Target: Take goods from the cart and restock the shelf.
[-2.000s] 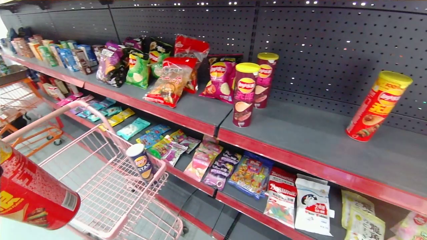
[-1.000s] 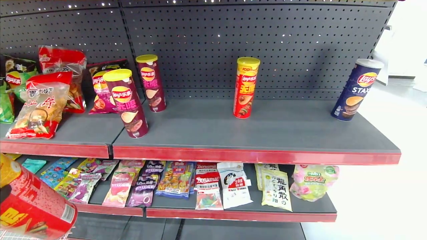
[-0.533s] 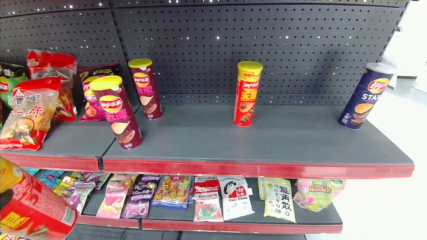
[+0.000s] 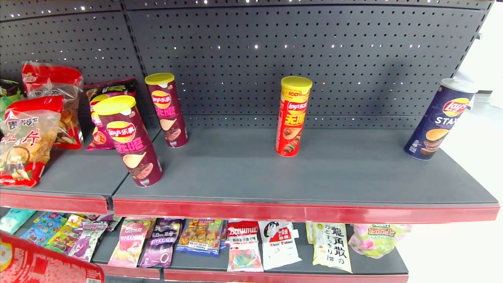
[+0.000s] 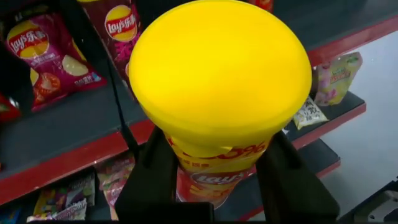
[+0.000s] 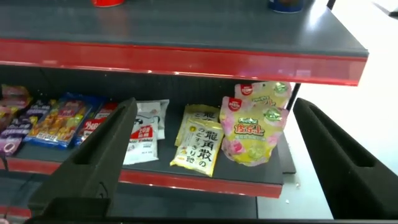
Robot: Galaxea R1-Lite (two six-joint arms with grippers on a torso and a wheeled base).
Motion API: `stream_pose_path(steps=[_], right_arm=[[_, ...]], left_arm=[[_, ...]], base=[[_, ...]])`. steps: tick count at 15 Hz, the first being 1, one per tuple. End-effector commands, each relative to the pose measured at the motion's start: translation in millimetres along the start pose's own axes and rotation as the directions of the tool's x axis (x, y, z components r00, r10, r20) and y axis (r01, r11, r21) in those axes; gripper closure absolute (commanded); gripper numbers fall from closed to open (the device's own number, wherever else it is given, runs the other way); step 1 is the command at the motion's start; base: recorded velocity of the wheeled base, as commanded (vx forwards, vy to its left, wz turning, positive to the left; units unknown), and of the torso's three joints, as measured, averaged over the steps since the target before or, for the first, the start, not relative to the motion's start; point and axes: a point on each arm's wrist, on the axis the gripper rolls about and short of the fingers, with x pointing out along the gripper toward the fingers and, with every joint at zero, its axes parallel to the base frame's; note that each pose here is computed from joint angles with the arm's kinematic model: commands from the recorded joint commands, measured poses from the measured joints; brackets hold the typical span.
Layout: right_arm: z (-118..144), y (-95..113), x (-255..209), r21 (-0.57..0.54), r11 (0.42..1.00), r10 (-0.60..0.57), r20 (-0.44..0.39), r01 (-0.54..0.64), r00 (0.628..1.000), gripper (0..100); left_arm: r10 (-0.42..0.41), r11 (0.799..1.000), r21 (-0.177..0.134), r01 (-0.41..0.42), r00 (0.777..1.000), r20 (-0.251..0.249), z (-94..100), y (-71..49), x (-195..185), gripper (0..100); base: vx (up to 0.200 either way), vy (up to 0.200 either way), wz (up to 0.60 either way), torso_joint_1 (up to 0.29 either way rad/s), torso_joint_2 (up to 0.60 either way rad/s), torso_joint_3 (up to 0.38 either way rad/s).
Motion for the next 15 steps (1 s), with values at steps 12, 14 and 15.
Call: stream_pose_path(steps=[12, 14, 15], right_arm=[[154, 27, 218, 0.105, 0.792, 0.610, -0.182, -0.602, 0.771, 0], [146, 31, 245, 0.123, 0.746, 0.664, -0.207, -0.654, 0.718, 0], [145, 33, 253, 0.127, 0.730, 0.681, -0.207, -0.671, 0.702, 0]], left_arm=[[0.024, 0.996, -0.088, -0.029, 0.998, -0.062, 19.5, 10.1, 19, 100], [0.021, 0.995, -0.094, -0.027, 0.998, -0.059, 23.1, 11.0, 20, 100], [0.021, 0.995, -0.094, -0.027, 0.998, -0.059, 23.1, 11.0, 20, 100]], base=[[0.000, 0.000, 0.00, 0.000, 0.00, 0.000], [0.000, 0.000, 0.00, 0.000, 0.00, 0.000], [0.000, 0.000, 0.00, 0.000, 0.00, 0.000]])
